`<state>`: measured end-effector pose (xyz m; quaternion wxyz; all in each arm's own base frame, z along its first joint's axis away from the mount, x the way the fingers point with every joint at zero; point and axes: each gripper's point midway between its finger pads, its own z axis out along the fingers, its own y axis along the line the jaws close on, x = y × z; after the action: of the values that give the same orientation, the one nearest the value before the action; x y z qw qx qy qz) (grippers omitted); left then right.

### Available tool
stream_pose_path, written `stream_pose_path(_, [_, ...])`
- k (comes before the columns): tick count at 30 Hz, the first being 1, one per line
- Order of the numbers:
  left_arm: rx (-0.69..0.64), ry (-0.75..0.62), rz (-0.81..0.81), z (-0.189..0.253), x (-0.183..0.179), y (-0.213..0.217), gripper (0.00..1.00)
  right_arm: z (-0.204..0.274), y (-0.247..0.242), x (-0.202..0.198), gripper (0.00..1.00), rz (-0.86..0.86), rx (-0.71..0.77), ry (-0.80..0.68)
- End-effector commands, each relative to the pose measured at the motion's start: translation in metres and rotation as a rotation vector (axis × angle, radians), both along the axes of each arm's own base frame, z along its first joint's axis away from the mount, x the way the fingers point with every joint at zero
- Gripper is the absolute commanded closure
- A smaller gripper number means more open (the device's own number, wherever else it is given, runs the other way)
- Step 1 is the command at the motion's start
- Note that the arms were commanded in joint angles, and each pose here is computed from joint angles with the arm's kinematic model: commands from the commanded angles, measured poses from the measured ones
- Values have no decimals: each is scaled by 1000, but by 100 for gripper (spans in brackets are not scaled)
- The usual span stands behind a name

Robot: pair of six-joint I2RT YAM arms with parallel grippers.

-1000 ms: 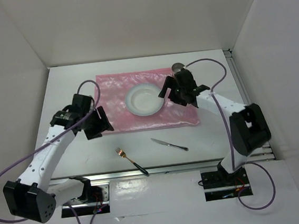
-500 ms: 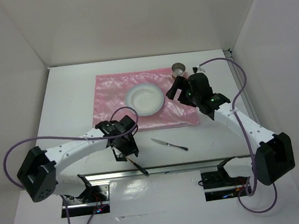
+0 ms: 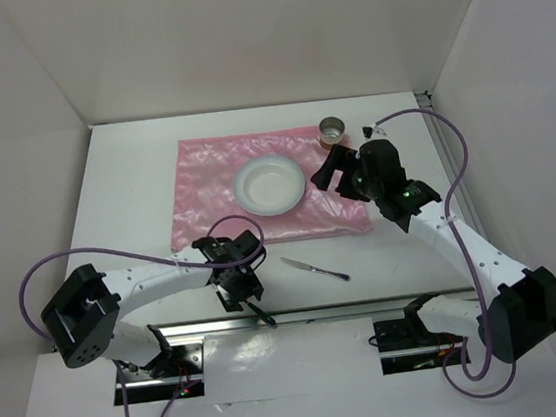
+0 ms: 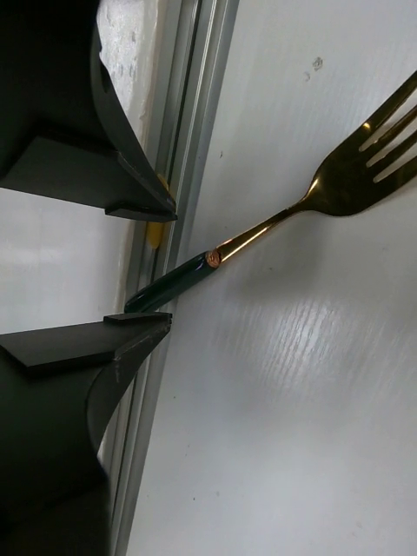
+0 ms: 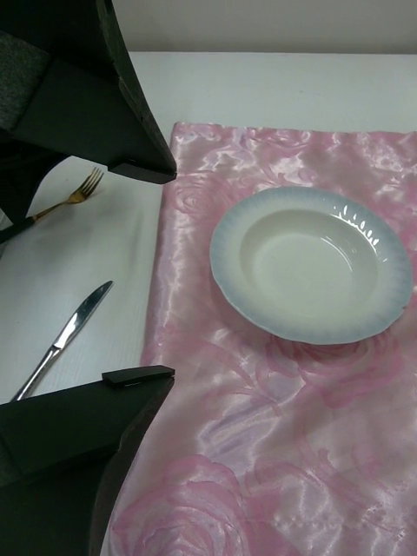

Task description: Set the dinner table for one person

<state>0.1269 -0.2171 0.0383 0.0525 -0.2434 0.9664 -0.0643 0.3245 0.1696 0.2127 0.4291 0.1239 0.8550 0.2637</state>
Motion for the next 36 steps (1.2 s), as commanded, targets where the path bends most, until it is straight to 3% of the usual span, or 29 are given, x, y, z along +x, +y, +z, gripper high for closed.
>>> stream_pose_path(1, [-9,-12,44,-1,4,-4,38,8,2,-6,1,24,17,-18])
stream_pose_path(23, [-19,37,56,-28,9,-3,45,14,5,-8,1,45,34,-32])
stream_pose_path(26, [-18,34,38,-28,10,-5,57,17,5,-9,1,45,38,-40])
stream_pose_path(29, [-19,18,29,-25,14,-6,81,13,5,-10,1,45,34,-32])
stream_pose_path(32, [6,31,53,-24,12,-2,96,10,2,-10,1,33,24,-23])
stream_pose_path(36, [-3,-5,86,-11,12,6,100,14,-3,-11,1,28,20,-35])
